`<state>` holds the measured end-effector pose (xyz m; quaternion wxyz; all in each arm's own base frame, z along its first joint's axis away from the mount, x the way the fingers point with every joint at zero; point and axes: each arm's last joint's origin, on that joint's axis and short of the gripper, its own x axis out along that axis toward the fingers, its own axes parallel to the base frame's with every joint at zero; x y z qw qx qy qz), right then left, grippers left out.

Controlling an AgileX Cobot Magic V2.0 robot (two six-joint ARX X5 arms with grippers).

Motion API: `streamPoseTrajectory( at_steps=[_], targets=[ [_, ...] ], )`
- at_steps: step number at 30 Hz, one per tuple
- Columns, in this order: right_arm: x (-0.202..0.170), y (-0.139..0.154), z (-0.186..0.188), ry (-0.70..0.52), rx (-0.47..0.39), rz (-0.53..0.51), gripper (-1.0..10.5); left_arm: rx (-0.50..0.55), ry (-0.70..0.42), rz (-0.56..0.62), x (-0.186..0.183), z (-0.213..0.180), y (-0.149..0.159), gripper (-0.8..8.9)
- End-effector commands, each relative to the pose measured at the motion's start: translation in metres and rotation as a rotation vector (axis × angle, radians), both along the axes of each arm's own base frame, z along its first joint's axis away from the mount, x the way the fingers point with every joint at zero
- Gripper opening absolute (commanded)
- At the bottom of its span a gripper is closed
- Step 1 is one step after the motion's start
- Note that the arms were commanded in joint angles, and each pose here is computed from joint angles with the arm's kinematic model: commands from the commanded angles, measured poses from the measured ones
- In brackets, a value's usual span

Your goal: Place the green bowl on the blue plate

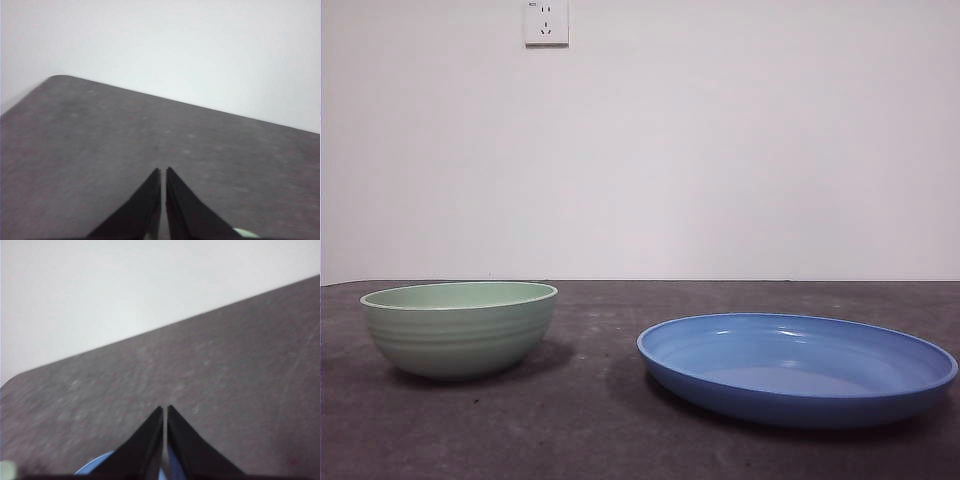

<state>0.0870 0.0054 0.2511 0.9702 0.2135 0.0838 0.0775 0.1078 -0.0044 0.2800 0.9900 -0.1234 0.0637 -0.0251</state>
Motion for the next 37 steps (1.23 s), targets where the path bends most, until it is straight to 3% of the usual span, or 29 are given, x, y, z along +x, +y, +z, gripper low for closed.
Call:
streamPoseTrajectory(
  at_steps=[1,12,19,23,37],
  targets=[
    [0.003,0.001,0.021,0.025,0.017,0.039,0.1,-0.015,0.003,-0.060,0.005,0.024,-0.002,0.18],
    [0.029,0.007,0.069,0.199,-0.031,0.276,0.1,-0.064,0.236,-0.400,0.038,0.056,-0.016,0.18],
    [0.043,0.010,0.081,0.277,-0.069,0.415,0.1,-0.014,0.383,-0.609,0.046,0.050,-0.029,0.18],
    [0.045,0.012,0.081,0.273,-0.068,0.464,0.1,-0.018,0.447,-0.633,0.045,0.044,-0.032,0.19],
    [0.045,0.012,0.081,0.274,-0.067,0.464,0.1,-0.020,0.449,-0.635,0.045,0.044,-0.033,0.29]
  ],
)
